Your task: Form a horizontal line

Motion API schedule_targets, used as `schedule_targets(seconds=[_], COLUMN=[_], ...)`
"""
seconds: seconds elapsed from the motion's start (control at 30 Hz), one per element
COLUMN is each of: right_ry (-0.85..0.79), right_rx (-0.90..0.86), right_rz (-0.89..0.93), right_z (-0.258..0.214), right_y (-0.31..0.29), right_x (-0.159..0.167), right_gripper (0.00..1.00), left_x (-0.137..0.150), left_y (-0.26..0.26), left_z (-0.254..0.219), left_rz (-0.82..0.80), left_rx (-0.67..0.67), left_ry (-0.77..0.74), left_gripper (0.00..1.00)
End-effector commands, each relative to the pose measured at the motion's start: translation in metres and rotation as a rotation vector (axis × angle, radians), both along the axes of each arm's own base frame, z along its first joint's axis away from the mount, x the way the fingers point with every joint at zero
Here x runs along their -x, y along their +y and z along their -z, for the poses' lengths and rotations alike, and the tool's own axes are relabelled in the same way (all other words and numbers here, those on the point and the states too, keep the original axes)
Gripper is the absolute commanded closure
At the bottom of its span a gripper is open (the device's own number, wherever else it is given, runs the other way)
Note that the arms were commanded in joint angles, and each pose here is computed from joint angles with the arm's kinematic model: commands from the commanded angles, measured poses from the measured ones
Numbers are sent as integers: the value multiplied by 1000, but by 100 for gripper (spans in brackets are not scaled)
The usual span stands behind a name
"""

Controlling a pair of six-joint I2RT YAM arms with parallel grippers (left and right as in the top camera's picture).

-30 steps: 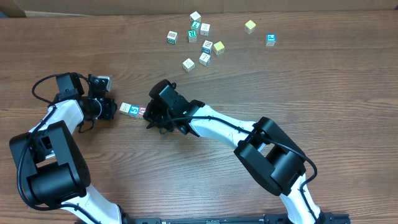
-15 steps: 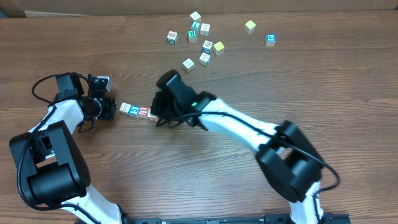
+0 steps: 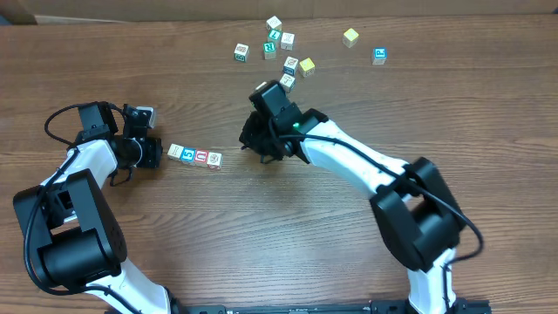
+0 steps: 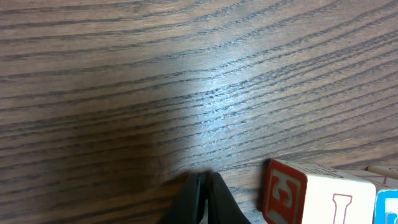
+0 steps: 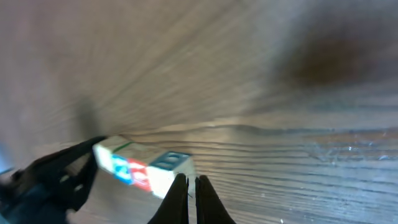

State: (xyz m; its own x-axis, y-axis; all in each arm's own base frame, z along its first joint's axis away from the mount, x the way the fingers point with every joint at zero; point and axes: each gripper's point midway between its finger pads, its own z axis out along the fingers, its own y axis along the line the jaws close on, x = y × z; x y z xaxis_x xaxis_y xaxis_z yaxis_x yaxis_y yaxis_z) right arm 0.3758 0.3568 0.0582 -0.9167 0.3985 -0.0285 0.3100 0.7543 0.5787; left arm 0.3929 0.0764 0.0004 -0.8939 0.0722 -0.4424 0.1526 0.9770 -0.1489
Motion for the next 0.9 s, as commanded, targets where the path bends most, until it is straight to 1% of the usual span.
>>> schedule_targets(seconds=[0.0,0.13,0.43,0.63,0.87], right_ry=[227,276,361,322,313], right_rx=[-48,-59,-107,-177,-188], right_rz=[100,114,67,35,24], right_z=[45,53,61,51,49], right_y=[9,11,21,35,39], right_x=[21,27,42,34,35], right_gripper=[96,96,96,96,96], left_x=[7,7,9,9,9], left_y=[0,0,-1,-1,-1], left_z=[9,10,10,10,10], left_rz=[-17,-17,-34,-33,-34], left_rx=[-9,-8,3,3,3], left_ry=[36,38,51,50,50], left_gripper=[96,96,96,96,96])
